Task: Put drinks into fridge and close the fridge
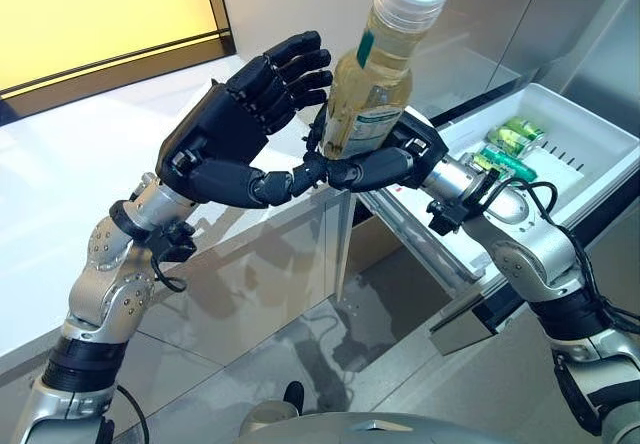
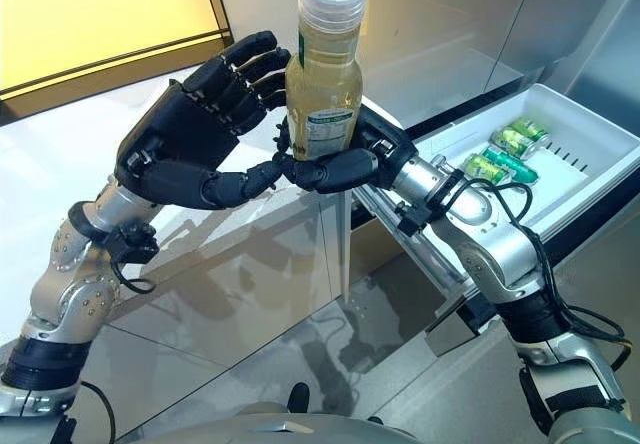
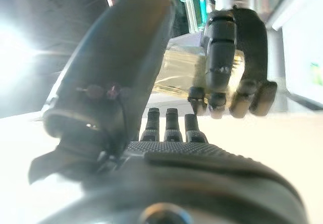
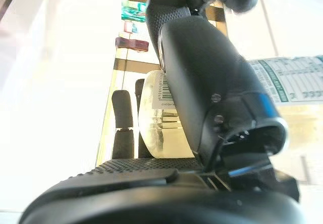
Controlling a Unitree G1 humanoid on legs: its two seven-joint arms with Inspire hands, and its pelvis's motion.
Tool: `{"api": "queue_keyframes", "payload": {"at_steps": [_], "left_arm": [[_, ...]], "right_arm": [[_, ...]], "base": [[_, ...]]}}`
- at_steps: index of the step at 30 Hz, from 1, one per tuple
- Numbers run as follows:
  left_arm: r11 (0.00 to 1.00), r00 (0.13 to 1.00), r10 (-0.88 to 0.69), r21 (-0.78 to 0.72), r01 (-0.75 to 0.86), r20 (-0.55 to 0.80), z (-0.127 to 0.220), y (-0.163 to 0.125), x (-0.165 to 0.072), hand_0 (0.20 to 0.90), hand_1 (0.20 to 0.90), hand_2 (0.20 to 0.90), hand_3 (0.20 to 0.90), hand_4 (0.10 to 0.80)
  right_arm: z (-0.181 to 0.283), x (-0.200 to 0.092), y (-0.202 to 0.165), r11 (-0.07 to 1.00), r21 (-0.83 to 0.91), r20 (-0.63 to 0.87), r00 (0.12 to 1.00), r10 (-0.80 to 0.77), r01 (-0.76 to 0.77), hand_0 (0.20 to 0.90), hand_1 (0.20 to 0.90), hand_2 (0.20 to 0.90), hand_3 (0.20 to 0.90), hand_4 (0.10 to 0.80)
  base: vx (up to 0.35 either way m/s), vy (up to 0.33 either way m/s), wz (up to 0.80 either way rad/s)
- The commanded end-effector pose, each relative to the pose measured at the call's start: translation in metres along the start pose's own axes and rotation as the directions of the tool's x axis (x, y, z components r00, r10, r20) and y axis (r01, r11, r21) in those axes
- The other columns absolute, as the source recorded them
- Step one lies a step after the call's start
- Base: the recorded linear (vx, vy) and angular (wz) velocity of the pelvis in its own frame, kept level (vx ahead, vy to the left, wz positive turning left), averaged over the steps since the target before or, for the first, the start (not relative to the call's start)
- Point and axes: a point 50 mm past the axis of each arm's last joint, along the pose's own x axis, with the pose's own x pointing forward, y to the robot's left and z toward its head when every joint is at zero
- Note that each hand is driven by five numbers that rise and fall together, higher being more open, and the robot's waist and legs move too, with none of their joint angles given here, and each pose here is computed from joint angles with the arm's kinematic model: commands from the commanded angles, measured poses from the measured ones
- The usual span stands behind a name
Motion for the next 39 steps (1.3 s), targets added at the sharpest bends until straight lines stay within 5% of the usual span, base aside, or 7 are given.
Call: {"api": "queue_keyframes", "payload": {"at_steps": [1, 6, 11, 15, 20, 29, 39], "left_arm": [[0.978, 0.973, -0.059, -0.184, 0.102, 0.223, 0.015, -0.010, 0.007, 0.900, 0.900, 0.900, 0.900, 0.800], [0.836, 0.951, -0.071, -0.502, 0.221, 0.300, -0.014, -0.030, 0.009, 0.900, 0.900, 0.900, 0.900, 0.800], [0.374, 0.923, 0.041, -0.862, 0.342, 0.383, -0.051, -0.064, 0.014, 0.900, 0.900, 0.900, 0.900, 0.800], [0.079, 0.926, 0.052, -0.926, 0.370, 0.375, -0.072, -0.084, 0.006, 0.900, 0.900, 0.900, 0.900, 0.800], [-0.108, 0.930, 0.033, -0.923, 0.368, 0.367, -0.086, -0.103, -0.009, 0.900, 0.900, 0.900, 0.900, 0.800], [-0.265, 0.980, -0.034, -0.947, 0.180, 0.196, -0.104, -0.119, -0.029, 0.900, 0.900, 0.900, 0.900, 0.800], [-0.240, 0.883, -0.126, -0.850, -0.469, -0.452, -0.186, -0.156, -0.169, 0.900, 0.900, 0.900, 0.900, 0.800]], "right_arm": [[0.083, -0.003, -0.001, 0.997, -0.063, 0.477, 0.879, -0.012, 0.048, 0.300, 0.300, 0.300, 0.200, 0.100], [0.086, -0.010, -0.005, 0.990, -0.076, 0.499, 0.864, -0.069, 0.123, 0.300, 0.300, 0.300, 0.200, 0.100], [0.086, -0.012, -0.017, 0.972, -0.071, 0.481, 0.861, -0.165, 0.225, 0.300, 0.300, 0.300, 0.200, 0.100], [0.086, -0.017, -0.031, 0.959, -0.061, 0.463, 0.859, -0.219, 0.278, 0.300, 0.300, 0.300, 0.200, 0.100], [0.084, -0.025, -0.041, 0.950, -0.063, 0.455, 0.856, -0.246, 0.306, 0.300, 0.300, 0.300, 0.200, 0.100], [0.083, -0.032, -0.046, 0.948, -0.080, 0.442, 0.863, -0.244, 0.309, 0.300, 0.300, 0.300, 0.200, 0.100], [0.089, -0.051, -0.065, 0.935, -0.109, 0.413, 0.871, -0.267, 0.338, 0.300, 0.300, 0.300, 0.200, 0.100]], "base": [[0.000, 0.000, 0.00], [-0.003, 0.003, -0.01], [-0.014, 0.007, -0.04], [-0.019, -0.010, -0.03], [-0.052, -0.012, -0.02], [-0.014, 0.000, -0.02], [0.007, 0.013, -0.04]]}}
